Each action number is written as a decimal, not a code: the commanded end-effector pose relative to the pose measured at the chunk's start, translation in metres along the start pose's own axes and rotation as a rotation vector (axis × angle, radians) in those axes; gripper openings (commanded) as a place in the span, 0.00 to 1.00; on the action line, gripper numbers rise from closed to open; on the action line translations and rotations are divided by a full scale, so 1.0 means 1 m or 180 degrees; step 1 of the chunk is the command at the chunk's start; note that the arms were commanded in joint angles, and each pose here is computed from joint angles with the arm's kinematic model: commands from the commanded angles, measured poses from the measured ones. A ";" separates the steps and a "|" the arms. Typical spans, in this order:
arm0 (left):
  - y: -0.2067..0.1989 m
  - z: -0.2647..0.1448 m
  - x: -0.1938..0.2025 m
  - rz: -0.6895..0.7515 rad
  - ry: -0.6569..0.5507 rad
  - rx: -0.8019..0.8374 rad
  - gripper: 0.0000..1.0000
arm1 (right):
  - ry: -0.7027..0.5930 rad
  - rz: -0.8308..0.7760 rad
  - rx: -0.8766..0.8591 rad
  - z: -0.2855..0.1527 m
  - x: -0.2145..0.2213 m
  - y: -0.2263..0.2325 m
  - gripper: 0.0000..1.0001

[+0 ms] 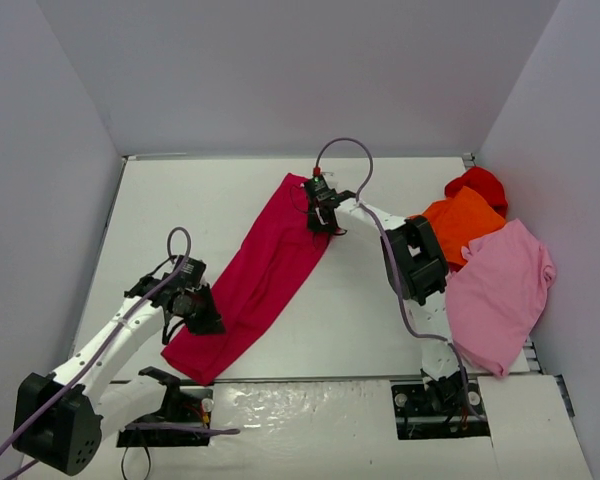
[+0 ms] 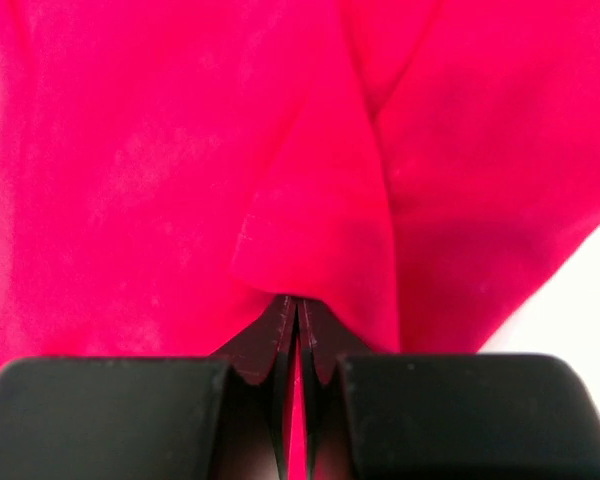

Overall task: Fold and stack the t-shirts
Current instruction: Rotate the tshirt 90 degrees, then grab the bottom of the folded rectangular tshirt with both arms

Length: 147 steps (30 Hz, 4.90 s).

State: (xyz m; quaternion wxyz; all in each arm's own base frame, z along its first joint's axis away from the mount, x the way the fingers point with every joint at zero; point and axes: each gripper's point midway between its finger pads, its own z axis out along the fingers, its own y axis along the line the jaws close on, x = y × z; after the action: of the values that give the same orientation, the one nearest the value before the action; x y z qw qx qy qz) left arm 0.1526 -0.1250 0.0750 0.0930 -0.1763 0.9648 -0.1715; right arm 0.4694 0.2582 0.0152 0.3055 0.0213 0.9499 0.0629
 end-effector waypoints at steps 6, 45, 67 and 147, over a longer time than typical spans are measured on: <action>-0.047 0.001 -0.004 -0.0277 -0.0011 0.0791 0.00 | 0.0128 -0.0201 -0.0111 0.045 -0.009 0.006 0.00; -0.057 -0.050 -0.048 0.0063 -0.1154 0.1090 0.22 | -0.1741 -0.0523 -0.2203 -0.139 -0.125 0.141 0.84; -0.030 -0.117 -0.055 -0.0024 -0.1511 0.0522 0.00 | -0.0489 -0.1183 -0.1571 -0.137 0.078 0.208 0.00; -0.065 0.032 -0.018 -0.0183 0.0112 0.1147 0.69 | 0.0399 0.0420 -0.1694 -0.218 0.238 0.067 0.80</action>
State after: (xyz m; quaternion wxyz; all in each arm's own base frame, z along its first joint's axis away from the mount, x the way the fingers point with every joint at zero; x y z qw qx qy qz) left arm 0.1834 -0.1809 0.0742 0.0900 -0.1857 0.9198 -0.3336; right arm 0.1376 0.2840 0.0588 0.2240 -0.0242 0.9390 0.2599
